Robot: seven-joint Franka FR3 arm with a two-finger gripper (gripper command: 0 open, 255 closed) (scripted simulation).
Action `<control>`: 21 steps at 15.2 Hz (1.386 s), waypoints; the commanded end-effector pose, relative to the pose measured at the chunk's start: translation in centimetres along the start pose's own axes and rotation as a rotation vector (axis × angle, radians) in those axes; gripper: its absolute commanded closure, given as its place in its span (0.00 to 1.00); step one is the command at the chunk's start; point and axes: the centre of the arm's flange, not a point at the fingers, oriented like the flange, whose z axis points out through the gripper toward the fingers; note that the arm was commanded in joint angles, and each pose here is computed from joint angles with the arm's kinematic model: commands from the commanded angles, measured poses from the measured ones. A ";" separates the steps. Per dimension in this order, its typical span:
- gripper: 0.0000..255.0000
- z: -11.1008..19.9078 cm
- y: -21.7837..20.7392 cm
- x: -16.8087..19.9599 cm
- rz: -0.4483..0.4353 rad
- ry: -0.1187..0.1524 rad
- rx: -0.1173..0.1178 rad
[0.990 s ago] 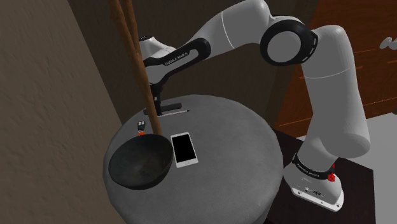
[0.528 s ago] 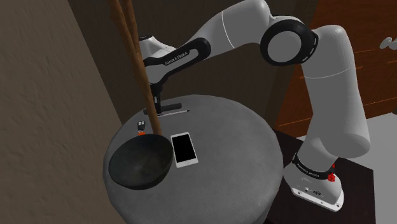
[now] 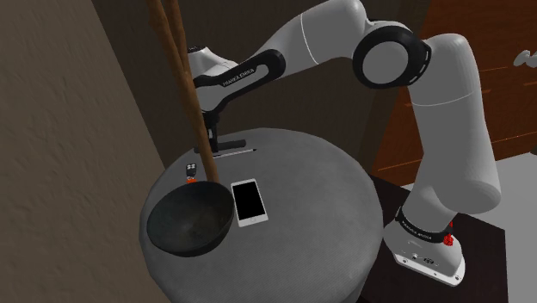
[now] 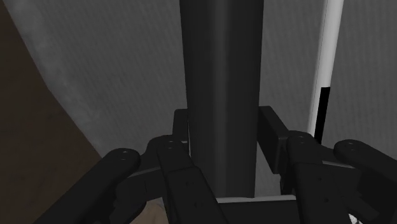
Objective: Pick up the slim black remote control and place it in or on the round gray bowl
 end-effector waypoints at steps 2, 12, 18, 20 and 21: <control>1.00 -1.4 0.1 0.0 0.000 -0.001 0.000; 1.00 -6.7 0.6 0.0 0.000 -0.001 0.000; 1.00 -9.8 0.8 0.1 0.000 -0.001 0.000; 1.00 -10.9 0.9 0.1 0.000 -0.001 0.000; 1.00 -11.4 1.0 0.1 0.000 -0.001 0.000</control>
